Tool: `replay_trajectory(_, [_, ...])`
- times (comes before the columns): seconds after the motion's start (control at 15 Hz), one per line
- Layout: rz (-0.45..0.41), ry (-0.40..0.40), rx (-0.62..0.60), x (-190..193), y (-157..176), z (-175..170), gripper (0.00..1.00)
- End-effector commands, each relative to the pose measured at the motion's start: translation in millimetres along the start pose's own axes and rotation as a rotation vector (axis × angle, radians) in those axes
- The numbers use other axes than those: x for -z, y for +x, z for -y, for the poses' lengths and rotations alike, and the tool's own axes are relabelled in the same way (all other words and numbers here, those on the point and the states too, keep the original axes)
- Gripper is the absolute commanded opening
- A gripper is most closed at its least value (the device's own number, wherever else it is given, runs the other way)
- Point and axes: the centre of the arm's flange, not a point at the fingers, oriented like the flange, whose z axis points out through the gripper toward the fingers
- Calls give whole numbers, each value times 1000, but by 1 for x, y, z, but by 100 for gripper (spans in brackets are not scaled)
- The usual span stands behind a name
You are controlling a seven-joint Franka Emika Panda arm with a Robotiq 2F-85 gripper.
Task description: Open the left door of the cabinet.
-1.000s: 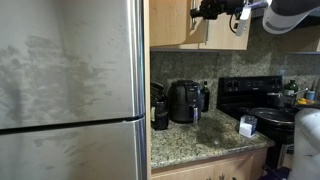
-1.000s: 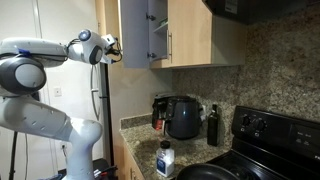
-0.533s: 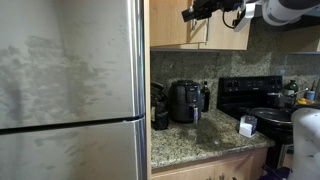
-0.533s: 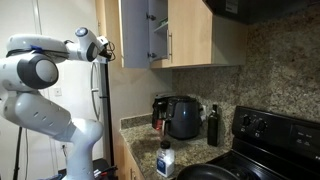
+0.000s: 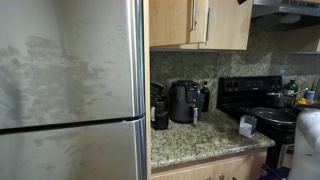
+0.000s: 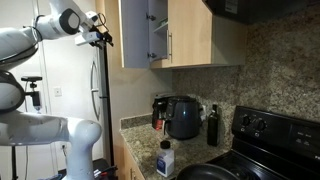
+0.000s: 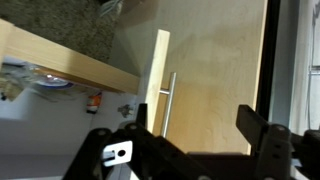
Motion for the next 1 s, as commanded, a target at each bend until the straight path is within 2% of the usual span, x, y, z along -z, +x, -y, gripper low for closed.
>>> replay_trajectory(0.0, [-18, -197, -5, 78, 27, -53, 100])
replay_trajectory(0.07, [-26, -108, -5, 55, 4, -21, 100])
replay_trajectory(0.2, [-53, -173, -22, 86, 7, -38, 100])
replay_trajectory(0.27, [-47, -167, -25, 72, 9, -42, 100])
replay_trajectory(0.33, [-66, -209, -54, 60, 11, -64, 100])
replay_trajectory(0.6, [-139, -213, -211, -23, 25, -113, 100])
replay_trajectory(0.73, [-122, -141, -259, -70, 27, -130, 100])
replay_trajectory(0.8, [-125, -169, -225, -31, 17, -117, 100])
replay_trajectory(0.93, [-105, -150, -251, -69, 20, -128, 100])
